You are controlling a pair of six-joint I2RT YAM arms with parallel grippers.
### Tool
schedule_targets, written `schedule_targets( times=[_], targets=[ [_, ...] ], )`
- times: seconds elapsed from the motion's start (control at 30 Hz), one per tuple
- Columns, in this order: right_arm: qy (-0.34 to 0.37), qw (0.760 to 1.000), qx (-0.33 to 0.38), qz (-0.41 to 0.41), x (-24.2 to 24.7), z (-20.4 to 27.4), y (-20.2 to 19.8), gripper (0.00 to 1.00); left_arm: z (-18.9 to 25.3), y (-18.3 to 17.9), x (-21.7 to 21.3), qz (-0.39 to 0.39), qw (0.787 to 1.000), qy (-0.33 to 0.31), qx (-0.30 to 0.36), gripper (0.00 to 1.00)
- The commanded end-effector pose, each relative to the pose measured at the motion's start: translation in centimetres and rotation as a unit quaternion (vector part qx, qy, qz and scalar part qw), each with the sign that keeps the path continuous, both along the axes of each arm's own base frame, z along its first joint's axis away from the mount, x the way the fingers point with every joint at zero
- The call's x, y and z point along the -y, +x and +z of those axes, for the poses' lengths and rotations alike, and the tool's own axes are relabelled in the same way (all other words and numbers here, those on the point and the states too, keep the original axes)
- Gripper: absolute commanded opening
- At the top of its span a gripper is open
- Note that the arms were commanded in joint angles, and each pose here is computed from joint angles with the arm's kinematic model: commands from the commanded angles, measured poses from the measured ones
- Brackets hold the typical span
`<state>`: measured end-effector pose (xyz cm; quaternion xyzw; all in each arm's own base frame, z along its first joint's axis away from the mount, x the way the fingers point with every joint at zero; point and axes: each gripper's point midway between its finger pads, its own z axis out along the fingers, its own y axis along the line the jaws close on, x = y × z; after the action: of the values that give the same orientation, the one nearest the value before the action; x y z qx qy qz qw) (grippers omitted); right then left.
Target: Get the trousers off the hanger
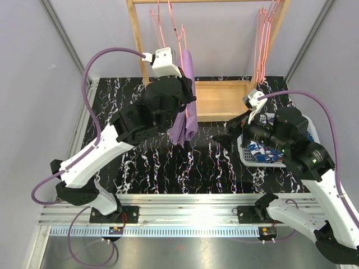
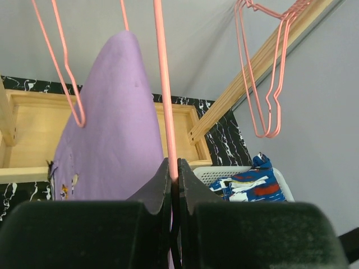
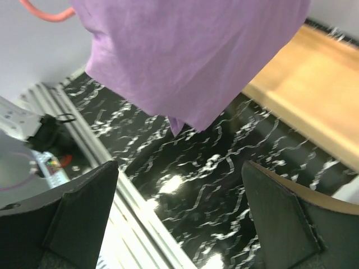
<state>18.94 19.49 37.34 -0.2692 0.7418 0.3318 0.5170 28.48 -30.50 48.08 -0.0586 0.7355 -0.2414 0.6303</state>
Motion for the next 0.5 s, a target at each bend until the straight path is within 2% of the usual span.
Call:
schedule_targets(
  times=[0.0, 0.1, 0.17, 0.37, 0.47],
  targets=[
    [-0.059, 0.995, 0.075, -0.040, 0.7, 1.2, 2.4, 1.00, 4.7, 0.1, -0.2, 0.020, 0.995, -0.090, 0.027, 0.00],
    [-0.052, 0.993, 0.101, -0.038, -0.4, 1.5, 3.3, 0.99, 4.7, 0.3, 0.4, 0.015, 0.995, -0.092, 0.022, 0.00],
    [-0.020, 0.992, 0.124, -0.023, -1.2, 2.8, 2.9, 0.99, 4.8, 0.3, 0.7, 0.013, 0.995, -0.097, 0.021, 0.00],
    [0.003, 0.993, 0.119, -0.006, -3.0, 2.2, 3.3, 0.99, 4.9, 0.4, 1.8, 0.000, 0.994, -0.109, 0.016, 0.00],
    [-0.004, 0.991, 0.127, -0.037, -2.9, 2.0, 4.6, 0.98, 4.9, 0.5, 2.3, -0.003, 0.994, -0.110, 0.014, 0.00]
  ],
)
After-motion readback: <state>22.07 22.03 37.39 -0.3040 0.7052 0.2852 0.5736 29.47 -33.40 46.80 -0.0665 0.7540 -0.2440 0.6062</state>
